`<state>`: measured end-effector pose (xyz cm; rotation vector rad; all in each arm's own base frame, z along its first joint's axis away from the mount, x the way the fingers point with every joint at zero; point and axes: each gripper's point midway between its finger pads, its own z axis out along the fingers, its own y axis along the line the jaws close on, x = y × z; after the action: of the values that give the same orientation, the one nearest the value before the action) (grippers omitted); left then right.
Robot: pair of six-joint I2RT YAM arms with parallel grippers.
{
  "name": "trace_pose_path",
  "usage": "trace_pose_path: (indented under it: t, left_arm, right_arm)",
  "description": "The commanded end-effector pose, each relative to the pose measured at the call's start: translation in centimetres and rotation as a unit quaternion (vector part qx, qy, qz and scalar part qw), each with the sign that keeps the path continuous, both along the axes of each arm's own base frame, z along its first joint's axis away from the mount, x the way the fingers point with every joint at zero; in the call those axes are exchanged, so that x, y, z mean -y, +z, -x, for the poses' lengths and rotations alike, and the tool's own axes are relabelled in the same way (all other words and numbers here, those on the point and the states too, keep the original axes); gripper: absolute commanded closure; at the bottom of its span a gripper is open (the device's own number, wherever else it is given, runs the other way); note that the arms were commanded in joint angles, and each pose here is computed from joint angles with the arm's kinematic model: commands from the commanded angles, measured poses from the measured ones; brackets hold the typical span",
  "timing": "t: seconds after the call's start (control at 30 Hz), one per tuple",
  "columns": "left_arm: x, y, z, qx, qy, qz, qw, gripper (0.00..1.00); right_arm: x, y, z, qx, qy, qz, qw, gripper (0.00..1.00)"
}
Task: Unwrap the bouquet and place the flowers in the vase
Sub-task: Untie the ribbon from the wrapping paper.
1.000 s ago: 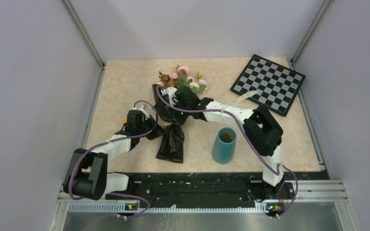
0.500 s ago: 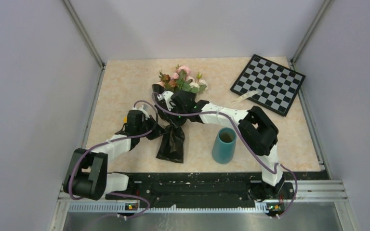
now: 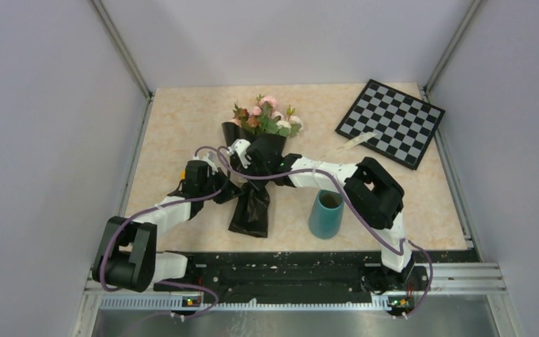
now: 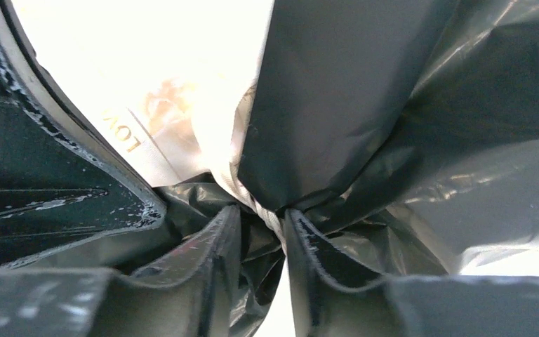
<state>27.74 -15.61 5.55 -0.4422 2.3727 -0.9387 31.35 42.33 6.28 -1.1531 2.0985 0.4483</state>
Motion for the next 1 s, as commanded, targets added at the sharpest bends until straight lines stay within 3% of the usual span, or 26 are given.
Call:
trace_pose_path:
  t: [0.0, 0.1, 0.13, 0.47, 0.73, 0.97]
  left_arm:
    - [-0.4, -0.2, 0.0, 0.003, 0.009, -0.007, 1.0, 1.0]
    - [-0.5, -0.4, 0.0, 0.0, 0.01, -0.007, 1.0, 1.0]
    - [-0.5, -0.5, 0.1, 0.0, 0.011, -0.007, 1.0, 1.0]
    - [-0.8, -1.0, 0.4, -0.007, 0.018, -0.011, 1.0, 1.0]
    - [-1.0, -0.4, 0.5, 0.004, 0.022, -0.014, 1.0, 1.0]
    - [-1.2, -1.2, 0.9, -0.006, 0.026, -0.019, 0.999, 1.0]
  right_arm:
    - [4.6, -3.7, -1.1, 0.029, -0.038, 0.1, 0.994, 0.79]
    - [4.4, -2.7, -1.2, 0.035, -0.045, 0.08, 0.995, 0.99]
    - [4.2, -2.0, -1.3, 0.041, -0.052, 0.067, 0.996, 1.0]
    - [2.0, 5.6, -1.2, 0.045, -0.108, -0.096, 0.988, 1.0]
    - [1.8, 6.8, -0.3, 0.022, -0.095, -0.124, 0.987, 1.0]
    - [2.9, 8.4, -0.4, -0.01, -0.109, -0.188, 0.976, 1.0]
